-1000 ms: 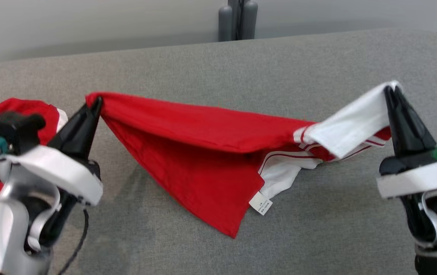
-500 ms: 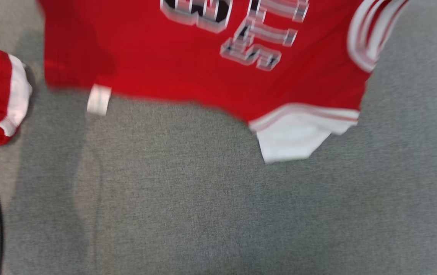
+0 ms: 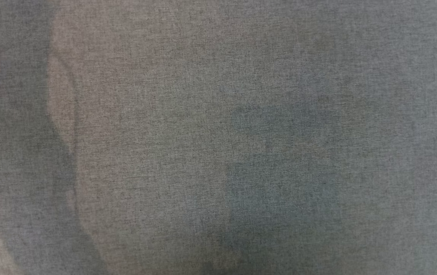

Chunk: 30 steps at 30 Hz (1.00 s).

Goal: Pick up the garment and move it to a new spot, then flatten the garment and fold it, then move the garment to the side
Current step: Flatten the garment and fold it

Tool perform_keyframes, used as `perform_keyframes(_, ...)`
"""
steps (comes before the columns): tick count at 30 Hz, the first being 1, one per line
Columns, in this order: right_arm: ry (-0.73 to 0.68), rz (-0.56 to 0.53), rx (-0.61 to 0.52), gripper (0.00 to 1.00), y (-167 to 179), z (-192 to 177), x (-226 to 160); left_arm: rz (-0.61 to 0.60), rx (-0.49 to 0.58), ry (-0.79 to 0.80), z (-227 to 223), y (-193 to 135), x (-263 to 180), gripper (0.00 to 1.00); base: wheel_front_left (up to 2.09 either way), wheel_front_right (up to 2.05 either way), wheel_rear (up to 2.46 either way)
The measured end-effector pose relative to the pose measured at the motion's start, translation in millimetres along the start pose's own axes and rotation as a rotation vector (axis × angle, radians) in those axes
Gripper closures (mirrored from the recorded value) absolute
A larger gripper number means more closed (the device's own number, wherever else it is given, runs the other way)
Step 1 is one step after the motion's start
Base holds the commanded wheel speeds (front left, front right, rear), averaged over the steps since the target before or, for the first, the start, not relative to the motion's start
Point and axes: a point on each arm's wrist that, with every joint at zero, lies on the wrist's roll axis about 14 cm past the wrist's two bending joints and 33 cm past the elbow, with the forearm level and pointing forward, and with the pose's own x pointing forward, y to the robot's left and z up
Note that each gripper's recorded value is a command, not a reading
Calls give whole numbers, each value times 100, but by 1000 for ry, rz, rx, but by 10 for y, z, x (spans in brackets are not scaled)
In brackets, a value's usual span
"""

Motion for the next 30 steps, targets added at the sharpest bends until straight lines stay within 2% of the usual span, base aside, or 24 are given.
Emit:
perform_keyframes(6,60,50,3,100,181,-210,-39,-43,-19,72,-253,-182,-3,100,0,0,0)
perform_keyframes(13,220,96,51,100,356,-684,-555,-96,-28,291,-889,-320,-379,100,0,0,0)
perform_keyframes(16,285,102,72,100,381,-782,-852,-113,-38,393,-1108,-353,-651,100,0,0,0)
perform_keyframes(24,497,158,82,100,526,-719,-1655,-169,-58,713,-1477,-521,-1629,100,0,0,0)
perform_keyframes(27,634,180,119,100,613,-691,-2064,-207,-76,841,-1543,-664,-2067,100,0,0,0)
perform_keyframes(30,776,222,153,100,733,-582,-2646,-247,-128,882,-1398,-862,-2460,100,0,0,0)
